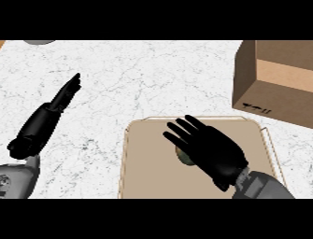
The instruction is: Pick the squash from the tray and place it in the cardboard box
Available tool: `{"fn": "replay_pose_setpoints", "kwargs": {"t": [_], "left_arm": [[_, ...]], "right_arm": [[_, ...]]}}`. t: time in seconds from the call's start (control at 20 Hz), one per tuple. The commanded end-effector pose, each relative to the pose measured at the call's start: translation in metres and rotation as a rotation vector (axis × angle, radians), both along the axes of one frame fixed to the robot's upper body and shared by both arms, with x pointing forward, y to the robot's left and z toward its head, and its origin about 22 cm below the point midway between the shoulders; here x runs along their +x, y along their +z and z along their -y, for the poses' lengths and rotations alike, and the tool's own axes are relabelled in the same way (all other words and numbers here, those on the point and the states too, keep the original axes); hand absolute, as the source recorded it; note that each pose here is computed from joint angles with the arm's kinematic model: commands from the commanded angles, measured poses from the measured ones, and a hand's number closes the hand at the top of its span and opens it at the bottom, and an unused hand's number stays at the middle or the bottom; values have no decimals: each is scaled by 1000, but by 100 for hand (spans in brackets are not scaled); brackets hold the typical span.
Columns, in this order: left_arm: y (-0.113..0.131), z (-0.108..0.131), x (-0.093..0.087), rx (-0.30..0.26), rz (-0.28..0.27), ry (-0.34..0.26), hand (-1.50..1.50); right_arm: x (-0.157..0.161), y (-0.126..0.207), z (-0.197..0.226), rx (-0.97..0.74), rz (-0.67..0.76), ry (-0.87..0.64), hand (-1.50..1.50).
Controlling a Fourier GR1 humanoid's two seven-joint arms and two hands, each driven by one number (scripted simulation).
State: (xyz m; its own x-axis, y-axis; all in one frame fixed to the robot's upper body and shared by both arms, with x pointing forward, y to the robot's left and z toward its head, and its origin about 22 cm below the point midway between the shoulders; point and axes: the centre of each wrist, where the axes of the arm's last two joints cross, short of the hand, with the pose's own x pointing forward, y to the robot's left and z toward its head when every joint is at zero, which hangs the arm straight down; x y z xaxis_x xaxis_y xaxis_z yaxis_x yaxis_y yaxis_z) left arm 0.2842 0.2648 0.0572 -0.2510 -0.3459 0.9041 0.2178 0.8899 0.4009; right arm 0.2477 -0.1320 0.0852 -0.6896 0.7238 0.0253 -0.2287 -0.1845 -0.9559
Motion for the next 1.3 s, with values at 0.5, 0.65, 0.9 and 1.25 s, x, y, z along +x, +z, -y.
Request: {"fn": "replay_pose_setpoints", "kwargs": {"t": [0.5, 0.65, 0.9, 1.25], "left_arm": [[-2, -11, 9, -5, 9, 5, 0], [22, -3, 9, 4, -3, 17, 0], [10, -13, -1, -13, -12, -13, 0], [15, -1, 18, 4, 19, -9, 0]], "right_arm": [[26, -15, 2, -36, -6, -40, -150], [28, -39, -12, -27, -17, -2, -150], [28, -54, -4, 2, 70, 117, 150], [26, -37, 4, 91, 59, 181, 150]]}}
